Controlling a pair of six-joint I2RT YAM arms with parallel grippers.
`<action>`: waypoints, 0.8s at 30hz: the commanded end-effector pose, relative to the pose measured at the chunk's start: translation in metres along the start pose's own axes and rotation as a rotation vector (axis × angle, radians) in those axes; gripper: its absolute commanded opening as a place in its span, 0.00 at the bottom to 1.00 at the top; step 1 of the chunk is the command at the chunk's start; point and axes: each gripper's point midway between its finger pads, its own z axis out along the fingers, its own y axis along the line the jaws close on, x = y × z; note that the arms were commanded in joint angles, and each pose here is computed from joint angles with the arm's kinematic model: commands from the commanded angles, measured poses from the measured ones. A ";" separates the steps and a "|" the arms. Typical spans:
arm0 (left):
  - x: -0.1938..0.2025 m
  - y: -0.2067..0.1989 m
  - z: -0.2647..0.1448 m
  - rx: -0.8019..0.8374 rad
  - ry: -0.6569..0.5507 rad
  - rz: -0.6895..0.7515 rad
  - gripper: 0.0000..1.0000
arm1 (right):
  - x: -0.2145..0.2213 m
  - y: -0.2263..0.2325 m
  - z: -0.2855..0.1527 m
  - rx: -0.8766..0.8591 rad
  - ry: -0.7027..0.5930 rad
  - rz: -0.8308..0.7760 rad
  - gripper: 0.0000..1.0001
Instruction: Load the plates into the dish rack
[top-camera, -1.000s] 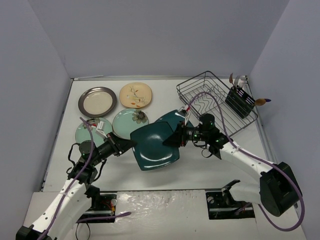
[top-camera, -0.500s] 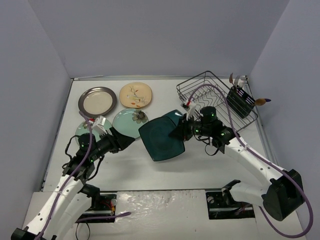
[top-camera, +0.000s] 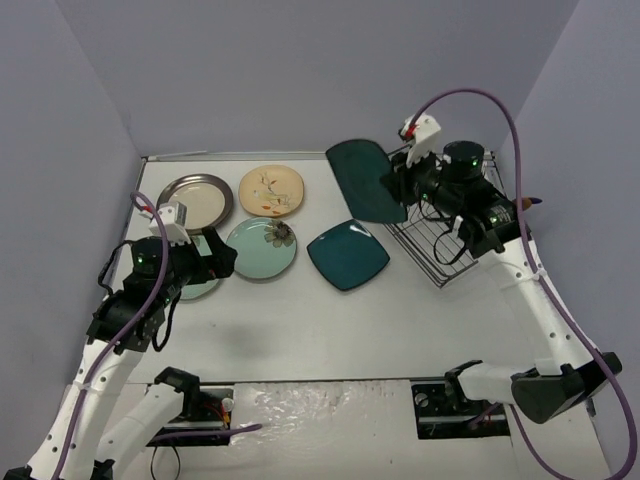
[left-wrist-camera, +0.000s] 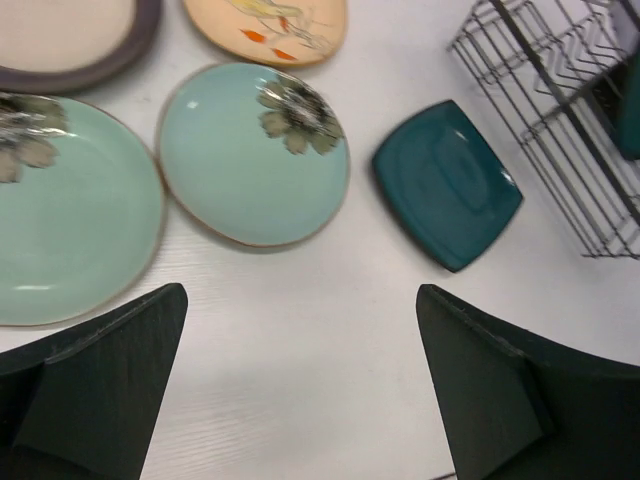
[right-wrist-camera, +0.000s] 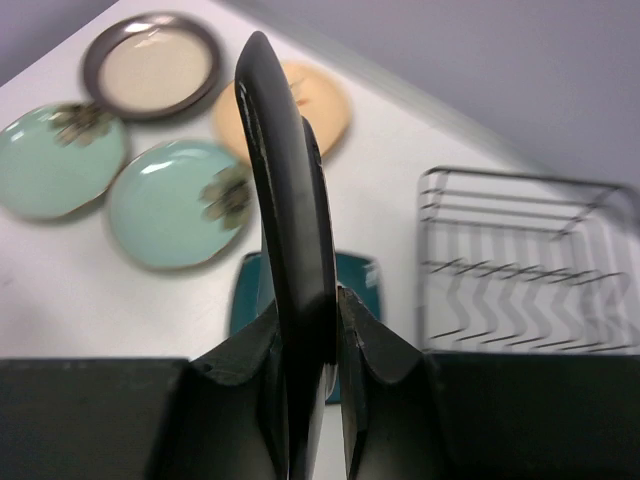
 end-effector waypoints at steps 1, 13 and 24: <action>-0.029 0.042 -0.016 -0.248 -0.052 0.162 0.97 | -0.076 -0.079 -0.021 0.267 -0.142 -0.185 0.00; -0.027 0.074 -0.004 -0.393 -0.030 0.274 0.97 | -0.056 -0.234 0.008 0.561 0.111 -0.370 0.00; -0.018 0.078 0.005 -0.379 -0.011 0.248 0.97 | -0.018 -0.295 0.037 0.602 0.290 -0.452 0.00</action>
